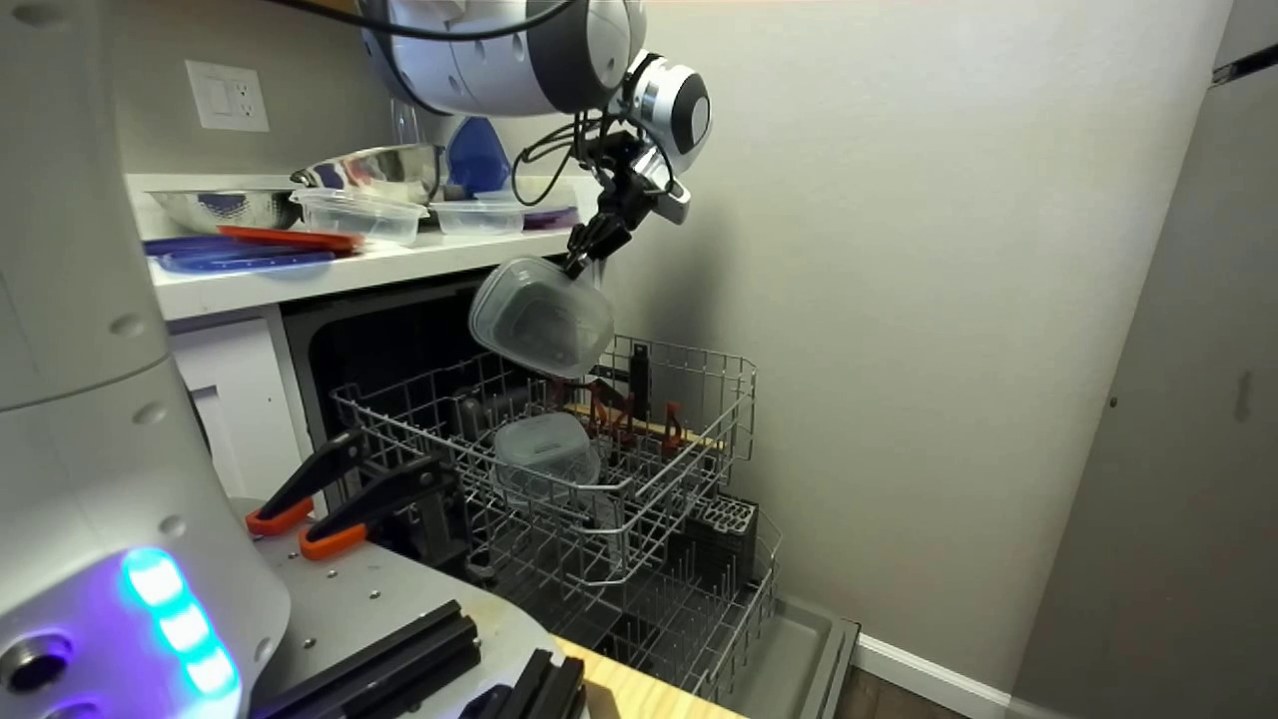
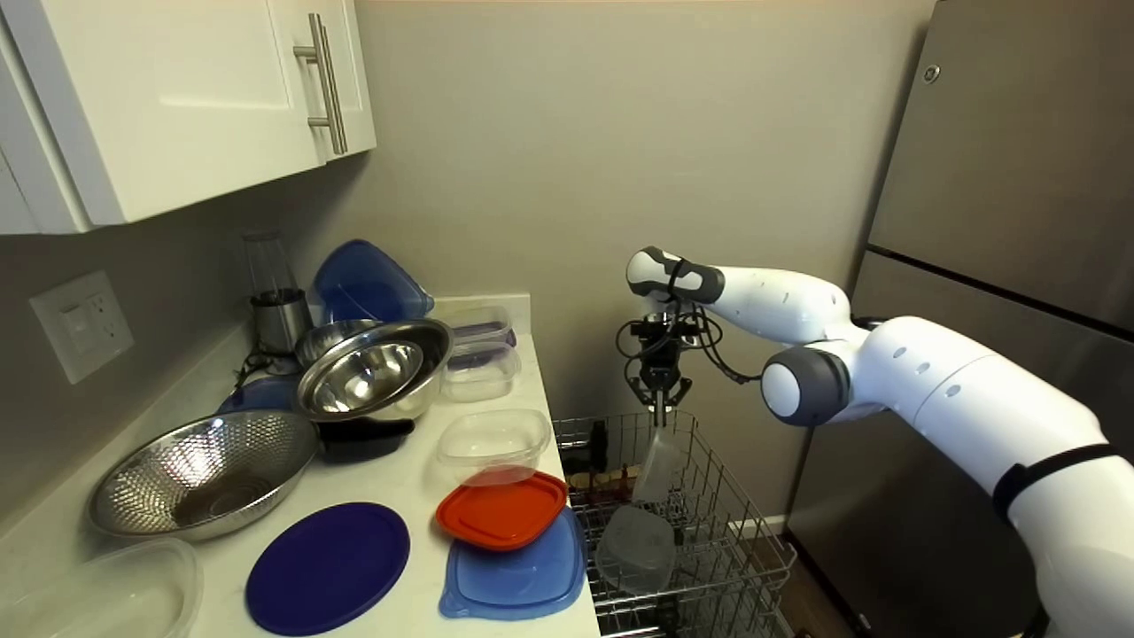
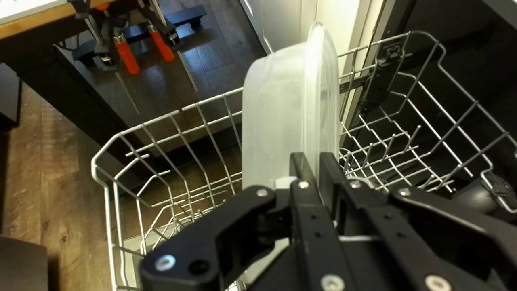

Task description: Lift the lunch box on top and put it on the dish rack in the dishwasher

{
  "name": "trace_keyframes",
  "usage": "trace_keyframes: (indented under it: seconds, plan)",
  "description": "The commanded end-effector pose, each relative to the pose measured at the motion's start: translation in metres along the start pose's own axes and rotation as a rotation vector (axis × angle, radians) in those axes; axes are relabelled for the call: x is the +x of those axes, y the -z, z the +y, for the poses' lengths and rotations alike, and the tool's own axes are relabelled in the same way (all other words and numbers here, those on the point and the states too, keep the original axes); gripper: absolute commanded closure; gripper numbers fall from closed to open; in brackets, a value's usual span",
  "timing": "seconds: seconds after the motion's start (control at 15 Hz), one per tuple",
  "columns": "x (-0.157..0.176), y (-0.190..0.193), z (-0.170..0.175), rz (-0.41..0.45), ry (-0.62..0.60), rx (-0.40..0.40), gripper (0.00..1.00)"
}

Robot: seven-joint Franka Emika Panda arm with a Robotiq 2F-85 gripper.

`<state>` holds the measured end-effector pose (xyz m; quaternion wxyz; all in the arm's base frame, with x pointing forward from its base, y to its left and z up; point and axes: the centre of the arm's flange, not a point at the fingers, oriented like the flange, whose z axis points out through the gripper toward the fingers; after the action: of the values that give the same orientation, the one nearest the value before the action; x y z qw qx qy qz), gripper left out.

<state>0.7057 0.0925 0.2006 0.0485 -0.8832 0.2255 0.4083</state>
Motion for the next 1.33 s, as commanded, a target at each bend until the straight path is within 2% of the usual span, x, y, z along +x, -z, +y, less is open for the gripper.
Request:
trace_keyframes:
  seconds: [0.0, 0.27, 0.67, 0.93, 1.27]
  plan:
    - [0.042, 0.019, 0.014, -0.017, -0.138, 0.006, 0.98]
    - [0.073, 0.018, 0.03, -0.023, -0.29, -0.021, 0.99]
    - [0.098, 0.003, 0.033, -0.017, -0.48, -0.106, 0.99]
    - [0.11, -0.02, 0.031, -0.024, -0.552, -0.225, 0.99]
    - [0.123, -0.061, 0.014, -0.049, -0.564, -0.376, 0.99]
